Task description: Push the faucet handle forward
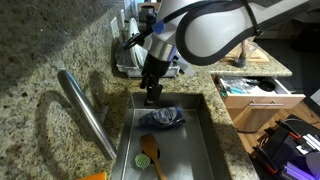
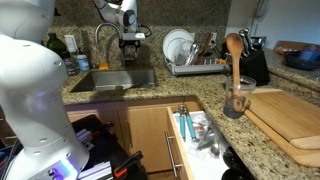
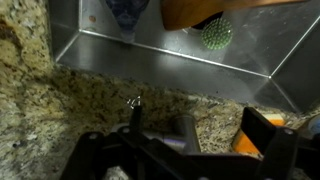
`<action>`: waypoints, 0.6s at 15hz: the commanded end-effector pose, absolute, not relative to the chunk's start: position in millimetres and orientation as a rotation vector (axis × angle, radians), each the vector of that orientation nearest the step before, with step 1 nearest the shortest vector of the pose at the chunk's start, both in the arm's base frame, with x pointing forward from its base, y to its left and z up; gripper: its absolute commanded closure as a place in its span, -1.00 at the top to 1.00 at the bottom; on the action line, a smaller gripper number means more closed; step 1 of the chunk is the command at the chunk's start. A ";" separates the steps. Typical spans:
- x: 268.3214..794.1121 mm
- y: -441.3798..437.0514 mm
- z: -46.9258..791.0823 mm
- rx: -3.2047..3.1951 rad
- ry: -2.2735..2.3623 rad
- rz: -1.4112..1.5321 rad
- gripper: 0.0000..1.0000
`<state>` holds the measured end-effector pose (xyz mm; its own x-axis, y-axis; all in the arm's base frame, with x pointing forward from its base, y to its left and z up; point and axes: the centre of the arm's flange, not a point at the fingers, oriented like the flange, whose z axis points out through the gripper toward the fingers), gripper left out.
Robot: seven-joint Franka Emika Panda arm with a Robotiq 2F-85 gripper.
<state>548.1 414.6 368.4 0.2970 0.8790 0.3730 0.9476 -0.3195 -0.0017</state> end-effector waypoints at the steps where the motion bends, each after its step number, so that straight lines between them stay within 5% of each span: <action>1: 575.8 448.0 355.9 -2.194 -1.657 -0.589 1.00; 9: 582.7 455.3 345.8 -2.164 -1.640 -0.725 1.00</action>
<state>574.7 456.3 353.9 0.2586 0.8014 0.5394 0.9535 -0.3011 -0.0099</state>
